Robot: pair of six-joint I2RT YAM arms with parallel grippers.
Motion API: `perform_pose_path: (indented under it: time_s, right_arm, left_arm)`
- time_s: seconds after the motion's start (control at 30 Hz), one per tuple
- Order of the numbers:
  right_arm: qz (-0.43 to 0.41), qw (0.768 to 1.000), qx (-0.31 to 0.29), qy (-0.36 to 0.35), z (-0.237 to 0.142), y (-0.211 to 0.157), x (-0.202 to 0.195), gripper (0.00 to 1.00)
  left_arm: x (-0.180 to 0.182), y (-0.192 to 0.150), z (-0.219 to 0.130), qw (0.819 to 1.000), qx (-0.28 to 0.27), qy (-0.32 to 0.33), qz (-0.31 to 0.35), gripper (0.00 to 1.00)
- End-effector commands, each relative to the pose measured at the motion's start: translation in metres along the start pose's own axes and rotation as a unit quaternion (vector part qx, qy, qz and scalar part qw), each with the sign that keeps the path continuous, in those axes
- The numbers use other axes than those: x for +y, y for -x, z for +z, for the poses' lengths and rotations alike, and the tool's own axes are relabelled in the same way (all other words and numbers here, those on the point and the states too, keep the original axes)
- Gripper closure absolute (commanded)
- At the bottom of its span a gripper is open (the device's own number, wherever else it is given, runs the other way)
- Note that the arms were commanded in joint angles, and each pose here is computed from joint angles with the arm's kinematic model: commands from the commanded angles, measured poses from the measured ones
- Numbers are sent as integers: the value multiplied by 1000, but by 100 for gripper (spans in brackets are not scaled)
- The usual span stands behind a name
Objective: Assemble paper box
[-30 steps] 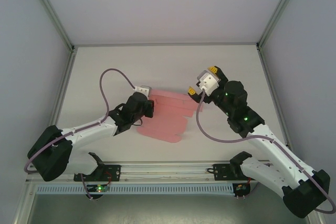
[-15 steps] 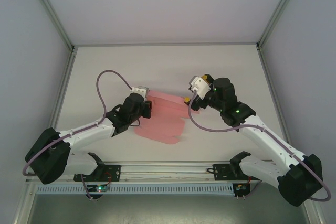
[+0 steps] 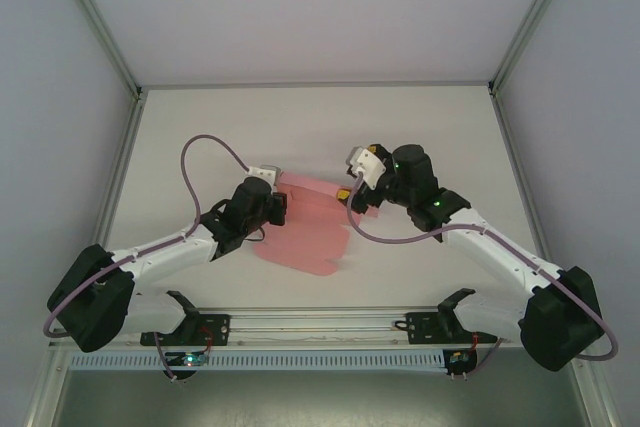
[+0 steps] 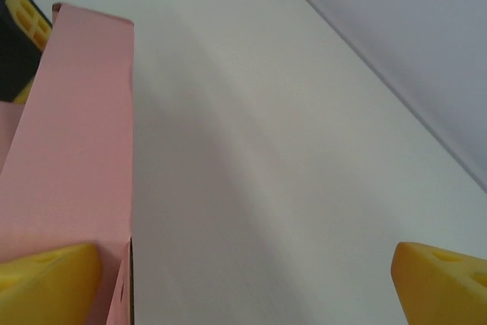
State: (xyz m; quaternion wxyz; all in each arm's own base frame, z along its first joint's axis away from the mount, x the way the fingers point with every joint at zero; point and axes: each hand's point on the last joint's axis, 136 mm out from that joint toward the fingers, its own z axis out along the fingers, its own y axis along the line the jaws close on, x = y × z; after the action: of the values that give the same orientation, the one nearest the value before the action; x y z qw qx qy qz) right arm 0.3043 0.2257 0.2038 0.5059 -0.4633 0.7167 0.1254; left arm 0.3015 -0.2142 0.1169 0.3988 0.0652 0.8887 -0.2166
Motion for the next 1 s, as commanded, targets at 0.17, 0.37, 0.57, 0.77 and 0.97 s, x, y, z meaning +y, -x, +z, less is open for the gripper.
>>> perform_pose_path:
  time_s: [0.17, 0.37, 0.57, 0.77, 0.97]
  right_arm:
    - [-23, 1000, -14, 3, 3, 8, 5, 2]
    - [-47, 994, -89, -31, 5, 28, 14, 2]
    - [21, 972, -204, -111, 0, 56, 5, 2]
    - [14, 967, -175, -182, 17, 50, -8, 2]
    - [36, 960, -171, -218, 12, 56, -22, 2]
  left_arm:
    - [-43, 40, -5, 995, -49, -86, -27, 100]
    - [-50, 42, -3, 993, -42, -102, -51, 100]
    - [-62, 41, 10, 987, -26, -130, -89, 100]
    - [-75, 44, 9, 981, -21, -165, -96, 100]
    - [-57, 40, 7, 988, -26, -120, -92, 100]
